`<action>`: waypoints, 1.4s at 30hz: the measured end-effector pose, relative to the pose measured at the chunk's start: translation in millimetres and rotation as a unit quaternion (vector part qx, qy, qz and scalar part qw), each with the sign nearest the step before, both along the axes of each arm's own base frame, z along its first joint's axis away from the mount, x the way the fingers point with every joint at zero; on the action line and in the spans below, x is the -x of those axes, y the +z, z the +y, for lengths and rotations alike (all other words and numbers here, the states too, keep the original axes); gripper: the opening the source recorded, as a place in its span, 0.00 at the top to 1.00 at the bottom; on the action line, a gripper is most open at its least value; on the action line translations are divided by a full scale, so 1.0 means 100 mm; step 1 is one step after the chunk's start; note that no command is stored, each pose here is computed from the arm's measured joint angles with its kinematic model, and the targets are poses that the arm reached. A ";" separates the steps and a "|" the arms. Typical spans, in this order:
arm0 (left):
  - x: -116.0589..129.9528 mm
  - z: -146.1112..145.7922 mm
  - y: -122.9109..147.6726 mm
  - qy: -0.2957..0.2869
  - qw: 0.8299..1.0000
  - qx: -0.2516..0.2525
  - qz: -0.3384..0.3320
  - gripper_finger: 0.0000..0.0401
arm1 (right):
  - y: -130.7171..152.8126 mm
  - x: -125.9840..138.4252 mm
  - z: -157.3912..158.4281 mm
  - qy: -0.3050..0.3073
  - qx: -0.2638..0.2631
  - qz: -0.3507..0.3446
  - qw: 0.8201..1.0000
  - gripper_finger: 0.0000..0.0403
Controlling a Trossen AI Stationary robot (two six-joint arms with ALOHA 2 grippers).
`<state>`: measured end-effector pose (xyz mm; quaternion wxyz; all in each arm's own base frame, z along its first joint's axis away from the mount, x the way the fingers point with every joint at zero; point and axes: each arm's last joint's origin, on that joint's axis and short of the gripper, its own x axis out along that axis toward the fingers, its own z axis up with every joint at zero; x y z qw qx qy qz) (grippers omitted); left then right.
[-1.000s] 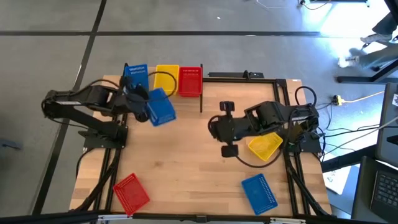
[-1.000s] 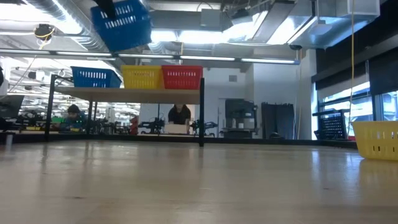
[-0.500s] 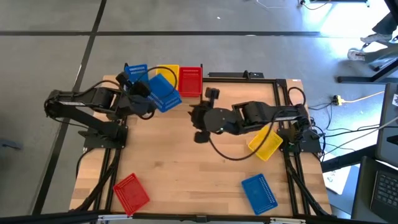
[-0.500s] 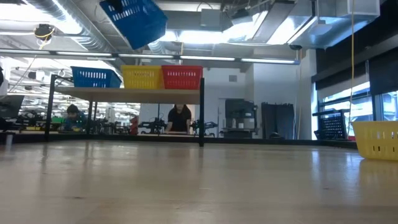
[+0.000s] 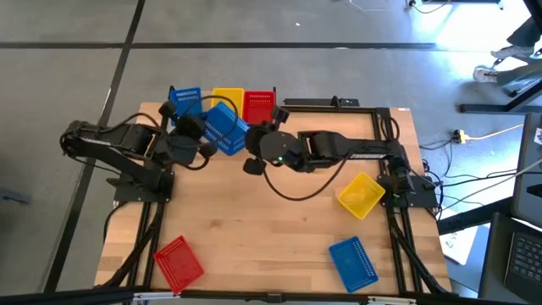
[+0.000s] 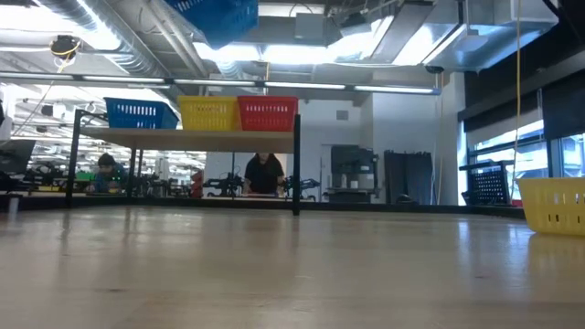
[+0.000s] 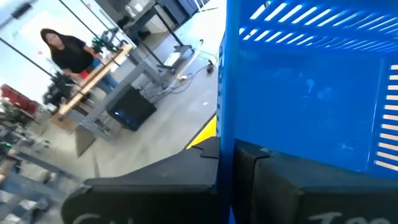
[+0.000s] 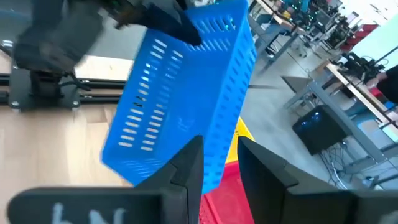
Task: Stack baskets on shelf by color
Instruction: Stack the top blue bin on top of the blue bin on the shelf
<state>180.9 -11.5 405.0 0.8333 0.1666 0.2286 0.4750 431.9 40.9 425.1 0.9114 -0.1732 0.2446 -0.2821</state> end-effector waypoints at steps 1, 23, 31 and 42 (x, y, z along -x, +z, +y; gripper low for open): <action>0.00 0.00 0.00 0.001 1.000 -0.007 0.009 1.00 | -0.01 -0.01 -0.02 -0.002 0.000 0.000 1.000 0.75; 0.58 0.35 0.77 0.020 0.975 -0.102 0.194 1.00 | -0.01 -0.02 -0.02 -0.002 0.001 -0.001 1.000 0.75; 0.84 0.50 0.76 0.021 0.966 -0.033 0.254 1.00 | -0.01 -0.02 -0.02 0.001 0.008 0.007 1.000 0.75; 0.88 0.71 0.68 0.069 0.945 0.009 0.320 1.00 | -0.01 -0.02 -0.02 0.001 0.008 0.006 1.000 0.75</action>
